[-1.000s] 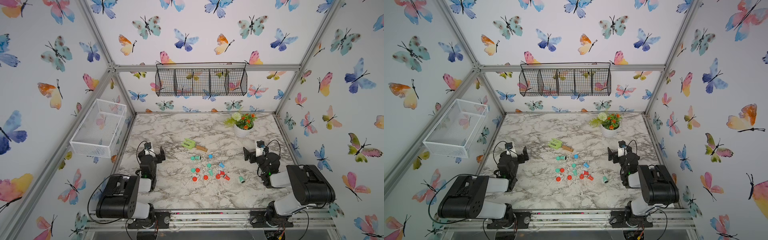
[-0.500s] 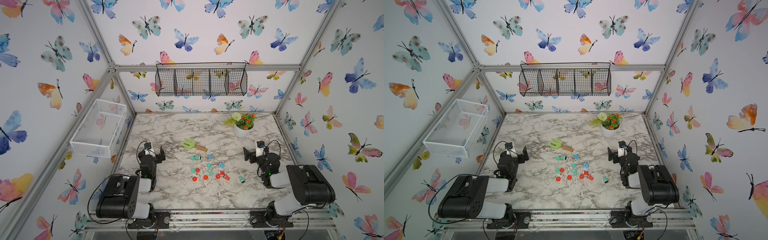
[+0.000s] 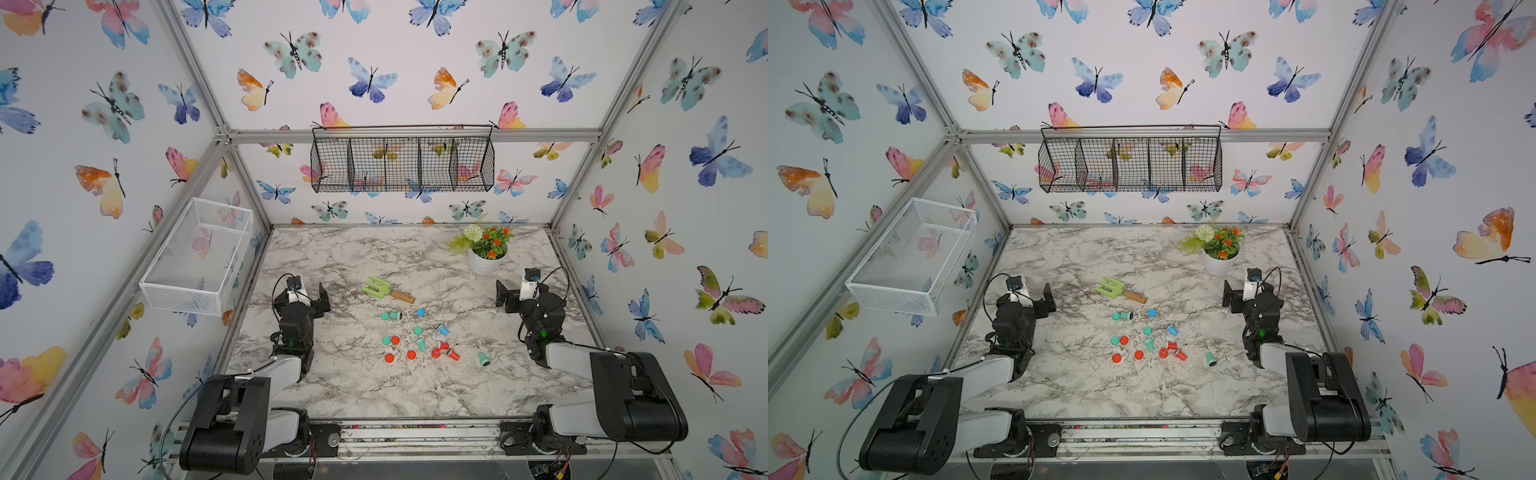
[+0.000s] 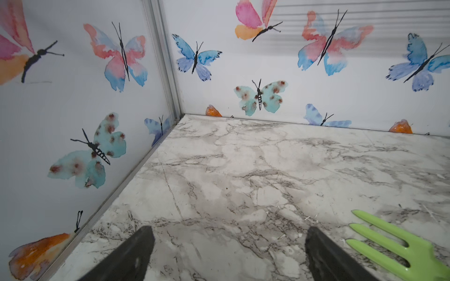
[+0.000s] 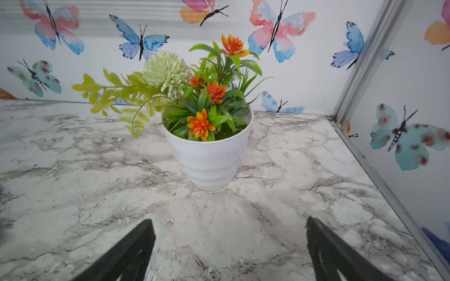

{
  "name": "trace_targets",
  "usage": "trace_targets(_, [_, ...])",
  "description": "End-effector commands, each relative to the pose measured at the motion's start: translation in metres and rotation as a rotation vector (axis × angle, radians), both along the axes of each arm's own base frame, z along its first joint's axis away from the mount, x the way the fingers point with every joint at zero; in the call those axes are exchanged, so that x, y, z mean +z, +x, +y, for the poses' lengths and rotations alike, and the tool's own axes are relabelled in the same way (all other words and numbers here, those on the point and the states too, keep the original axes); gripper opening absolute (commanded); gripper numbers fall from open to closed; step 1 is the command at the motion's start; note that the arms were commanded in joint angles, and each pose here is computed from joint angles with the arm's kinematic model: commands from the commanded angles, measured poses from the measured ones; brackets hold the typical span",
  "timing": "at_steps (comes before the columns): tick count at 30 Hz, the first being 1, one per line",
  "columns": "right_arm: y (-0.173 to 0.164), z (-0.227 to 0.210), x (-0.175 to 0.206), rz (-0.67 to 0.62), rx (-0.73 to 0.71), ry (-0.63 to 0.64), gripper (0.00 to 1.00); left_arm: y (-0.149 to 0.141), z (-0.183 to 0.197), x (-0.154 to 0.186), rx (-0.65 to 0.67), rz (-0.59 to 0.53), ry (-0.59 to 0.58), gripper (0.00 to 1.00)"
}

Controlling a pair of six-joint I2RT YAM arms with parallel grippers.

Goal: Close the stamp cap
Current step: Pick up the stamp from the center of the board.

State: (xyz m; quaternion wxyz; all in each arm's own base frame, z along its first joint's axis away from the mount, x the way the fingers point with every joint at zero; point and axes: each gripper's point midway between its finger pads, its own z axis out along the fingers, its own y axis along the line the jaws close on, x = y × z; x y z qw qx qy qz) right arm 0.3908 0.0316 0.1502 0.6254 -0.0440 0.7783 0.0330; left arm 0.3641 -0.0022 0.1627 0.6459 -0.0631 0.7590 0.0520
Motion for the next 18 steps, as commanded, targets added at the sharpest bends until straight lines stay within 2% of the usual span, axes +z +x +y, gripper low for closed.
trace_targets(1, [-0.008, -0.003, -0.023, 0.223, -0.041, 0.070, 0.96, -0.004, -0.010, -0.001, 0.010, 0.097, -0.004, 0.98])
trace_targets(6, [-0.021, 0.019, -0.021, 0.389, 0.047, 0.186, 0.86, 0.002, -0.031, 0.010, 0.021, 0.251, -0.171, 0.98])
trace_targets(10, [-0.036, 0.041, -0.023, 0.522, 0.135, 0.287, 0.74, 0.011, -0.057, 0.017, -0.054, 0.408, -0.281, 0.98])
trace_targets(14, [-0.053, 0.058, -0.032, 0.637, 0.206, 0.331, 0.68, 0.014, -0.095, 0.024, -0.249, 0.562, -0.284, 1.00])
trace_targets(18, [-0.065, 0.077, -0.039, 0.713, 0.246, 0.290, 0.65, 0.011, -0.104, 0.022, -0.328, 0.603, -0.238, 0.99])
